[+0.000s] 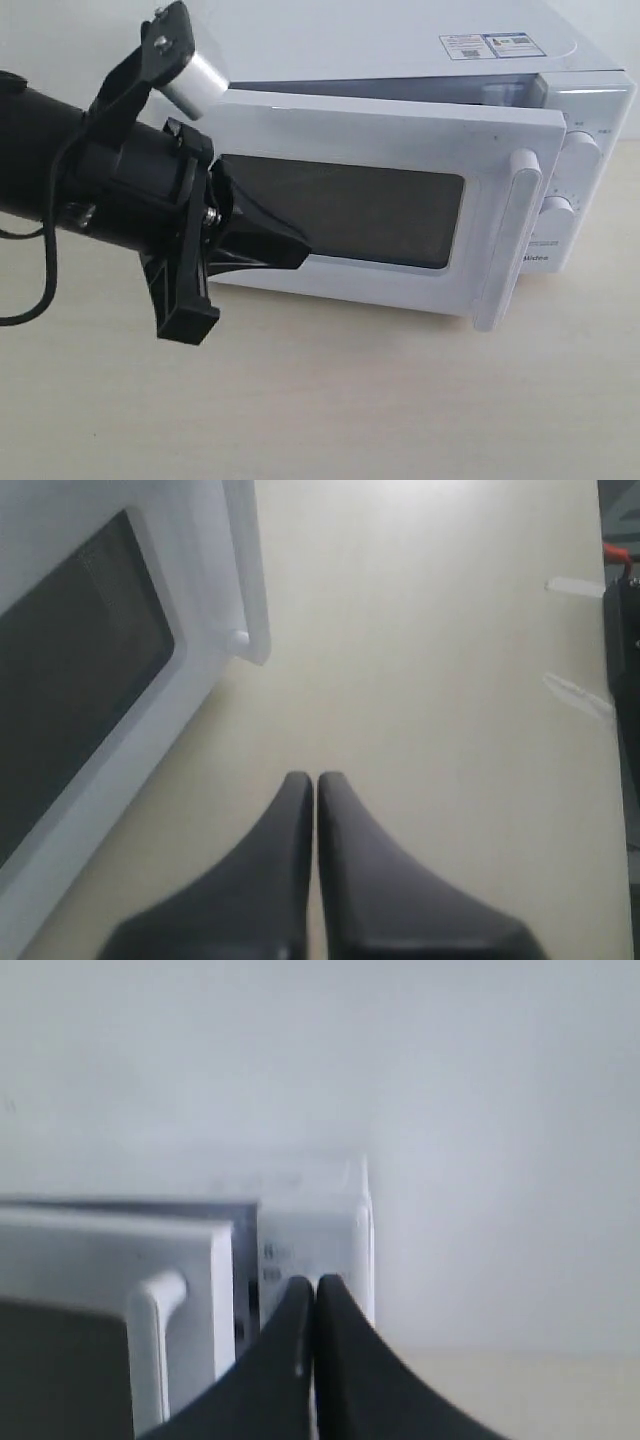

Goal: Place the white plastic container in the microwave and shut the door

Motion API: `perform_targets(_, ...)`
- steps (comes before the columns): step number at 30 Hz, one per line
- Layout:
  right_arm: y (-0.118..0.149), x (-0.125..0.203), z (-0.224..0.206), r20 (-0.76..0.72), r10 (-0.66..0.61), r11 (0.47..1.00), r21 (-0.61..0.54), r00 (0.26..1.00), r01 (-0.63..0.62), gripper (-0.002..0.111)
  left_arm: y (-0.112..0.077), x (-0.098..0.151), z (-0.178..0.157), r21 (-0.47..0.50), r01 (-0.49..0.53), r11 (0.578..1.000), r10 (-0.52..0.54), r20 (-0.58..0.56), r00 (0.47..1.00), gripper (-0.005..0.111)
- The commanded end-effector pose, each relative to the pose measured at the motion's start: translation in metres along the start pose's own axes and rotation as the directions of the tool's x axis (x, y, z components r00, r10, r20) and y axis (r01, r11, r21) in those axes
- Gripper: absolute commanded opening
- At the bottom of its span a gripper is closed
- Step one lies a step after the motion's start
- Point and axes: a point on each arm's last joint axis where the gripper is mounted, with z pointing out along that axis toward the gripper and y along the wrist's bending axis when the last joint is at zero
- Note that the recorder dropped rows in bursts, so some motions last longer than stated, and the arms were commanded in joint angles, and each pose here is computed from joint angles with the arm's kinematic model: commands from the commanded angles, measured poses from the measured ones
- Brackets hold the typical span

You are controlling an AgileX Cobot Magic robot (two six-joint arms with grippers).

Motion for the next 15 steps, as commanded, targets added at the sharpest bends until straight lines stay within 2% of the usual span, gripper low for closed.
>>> perform_targets(1, 0.003, -0.027, -0.004, 0.298, 0.02, 0.999, -0.035, 0.954, -0.01, 0.0, -0.001, 0.004, 0.001, -0.011, -0.009, 1.0, 0.009, -0.024, 1.0, 0.004)
perform_targets(6, 0.004, -0.044, -0.012, 0.481, 0.036, 0.998, -0.056, 0.876, -0.01, 0.0, 0.002, 0.004, 0.001, -0.033, -0.007, 0.999, 0.006, -0.019, 1.0, 0.004)
perform_targets(8, 0.005, -0.055, -0.018, 0.595, 0.06, 0.997, -0.078, 0.801, -0.017, 0.0, 0.003, 0.004, 0.001, -0.05, -0.003, 0.999, 0.002, -0.015, 1.0, 0.004)
perform_targets(10, 0.006, -0.063, -0.025, 0.673, 0.151, 0.987, -0.149, 0.724, -0.067, 0.0, 0.005, 0.002, 0.001, -0.075, 0.018, 0.997, -0.018, 0.002, 1.0, 0.004)
perform_targets(11, 0.006, -0.064, -0.026, 0.68, 0.184, 0.981, -0.175, 0.709, -0.087, 0.0, 0.007, 0.001, 0.0, -0.092, 0.032, 0.995, -0.031, 0.015, 0.999, 0.004)
perform_targets(13, 0.006, -0.076, -0.025, 0.652, 0.259, 0.964, -0.225, 0.713, -0.144, 0.0, 0.009, -0.001, 0.0, -0.112, 0.051, 0.992, -0.047, 0.035, 0.998, 0.004)
perform_targets(15, 0.009, -0.094, -0.02, 0.556, 0.322, 0.943, -0.261, 0.766, -0.207, 0.0, 0.009, -0.001, 0.0, -0.119, 0.06, 0.991, -0.055, 0.045, 0.997, 0.004)
